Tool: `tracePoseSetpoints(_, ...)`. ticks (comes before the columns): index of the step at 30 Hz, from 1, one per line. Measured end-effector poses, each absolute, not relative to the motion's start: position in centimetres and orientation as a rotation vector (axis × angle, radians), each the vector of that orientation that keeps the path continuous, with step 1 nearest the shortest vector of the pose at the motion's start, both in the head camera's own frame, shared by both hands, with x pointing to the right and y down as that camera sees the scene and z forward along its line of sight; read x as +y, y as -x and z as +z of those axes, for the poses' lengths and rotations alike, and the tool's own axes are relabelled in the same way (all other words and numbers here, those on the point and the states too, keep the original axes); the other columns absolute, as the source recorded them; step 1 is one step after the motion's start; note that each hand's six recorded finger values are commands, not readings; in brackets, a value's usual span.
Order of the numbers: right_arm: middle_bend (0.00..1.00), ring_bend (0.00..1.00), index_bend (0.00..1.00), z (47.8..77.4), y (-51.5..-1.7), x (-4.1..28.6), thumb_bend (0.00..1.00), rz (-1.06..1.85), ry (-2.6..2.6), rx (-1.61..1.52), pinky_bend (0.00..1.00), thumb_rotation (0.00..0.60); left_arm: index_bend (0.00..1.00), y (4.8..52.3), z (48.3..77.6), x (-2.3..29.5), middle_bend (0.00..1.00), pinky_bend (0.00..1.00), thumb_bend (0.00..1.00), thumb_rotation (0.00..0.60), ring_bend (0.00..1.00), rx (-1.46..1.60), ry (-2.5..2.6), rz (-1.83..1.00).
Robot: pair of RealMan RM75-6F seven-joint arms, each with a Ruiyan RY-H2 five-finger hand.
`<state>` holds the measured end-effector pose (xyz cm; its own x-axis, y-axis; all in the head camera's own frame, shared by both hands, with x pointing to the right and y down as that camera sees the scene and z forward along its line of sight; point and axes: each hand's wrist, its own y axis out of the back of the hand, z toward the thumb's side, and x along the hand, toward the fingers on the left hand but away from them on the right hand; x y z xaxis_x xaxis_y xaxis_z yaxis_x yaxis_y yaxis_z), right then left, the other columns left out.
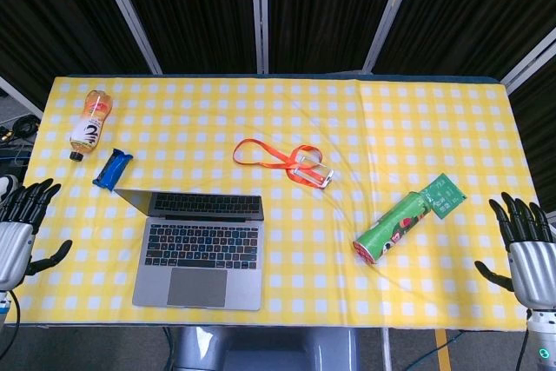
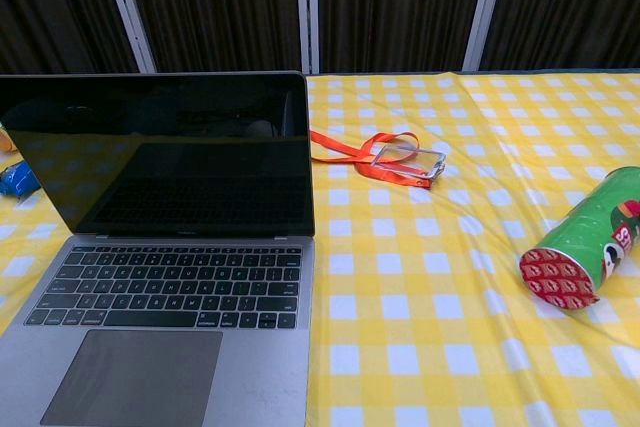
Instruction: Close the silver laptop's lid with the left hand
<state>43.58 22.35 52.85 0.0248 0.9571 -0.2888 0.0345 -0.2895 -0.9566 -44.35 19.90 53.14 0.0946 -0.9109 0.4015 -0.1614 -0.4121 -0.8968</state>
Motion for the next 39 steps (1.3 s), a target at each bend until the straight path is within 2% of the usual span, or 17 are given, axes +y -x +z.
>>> tracePoseSetpoints(6,0.0,0.0,0.0,53.0,-43.4,22.5,0.0,1.389,1.471,-1.062,0.0,0.6,0.0,44.3,53.4,19.9,0.0,0.0,0.32,0.6,0.0,1.057,1.681,-1.374)
tracePoseSetpoints(9,0.0,0.0,0.0,53.0,-43.4,22.5,0.0,1.387,1.473,-1.063,0.0,0.6,0.0,44.1,53.5,19.7,0.0,0.0,0.39,0.6,0.0,1.058,1.691,-1.363)
tracePoseSetpoints(11,0.0,0.0,0.0,53.0,-43.4,22.5,0.0,1.387,1.473,-1.064,0.0,0.6,0.0,43.9,53.5,19.5,0.0,0.0,0.59,0.6,0.0,1.055,1.7,-1.355)
tracePoseSetpoints(13,0.0,0.0,0.0,53.0,-43.4,22.4,0.0,1.39,1.473,-1.062,0.0,0.6,0.0,43.3,53.6,19.2,0.0,0.0,0.89,0.6,0.0,1.05,1.72,-1.339)
tracePoseSetpoints(15,0.0,0.0,0.0,53.1,-43.4,22.4,0.0,1.394,1.476,-1.06,0.0,0.6,0.0,42.3,53.8,18.6,0.0,0.0,0.99,0.6,0.0,1.034,1.76,-1.314)
tracePoseSetpoints(23,0.0,0.0,0.0,53.2,-43.5,22.3,0.0,1.396,1.469,-1.062,0.0,0.6,0.0,35.2,54.2,15.0,0.0,0.0,1.0,0.6,0.0,0.854,1.979,-1.17)
tracePoseSetpoints(26,0.0,0.0,0.0,53.2,-43.6,22.3,0.0,1.4,1.471,-1.066,0.0,0.6,0.04,32.6,54.4,13.8,0.0,0.02,1.0,0.6,0.01,0.771,2.034,-1.143)
tracePoseSetpoints(29,0.0,0.0,0.0,53.1,-43.8,22.2,0.0,1.398,1.472,-1.074,0.0,0.6,0.15,30.8,55.4,12.7,0.07,0.13,1.0,0.6,0.1,0.717,2.092,-1.159)
tracePoseSetpoints(33,0.0,0.0,0.0,53.0,-43.9,22.2,0.0,1.396,1.469,-1.08,0.0,0.6,0.22,29.1,56.9,11.4,0.13,0.25,1.0,0.6,0.2,0.687,2.164,-1.195)
tracePoseSetpoints(39,0.0,0.0,0.0,52.9,-44.0,22.2,0.0,1.396,1.467,-1.084,0.0,0.6,0.29,27.9,57.4,10.9,0.21,0.34,1.0,0.6,0.29,0.697,2.242,-1.191)
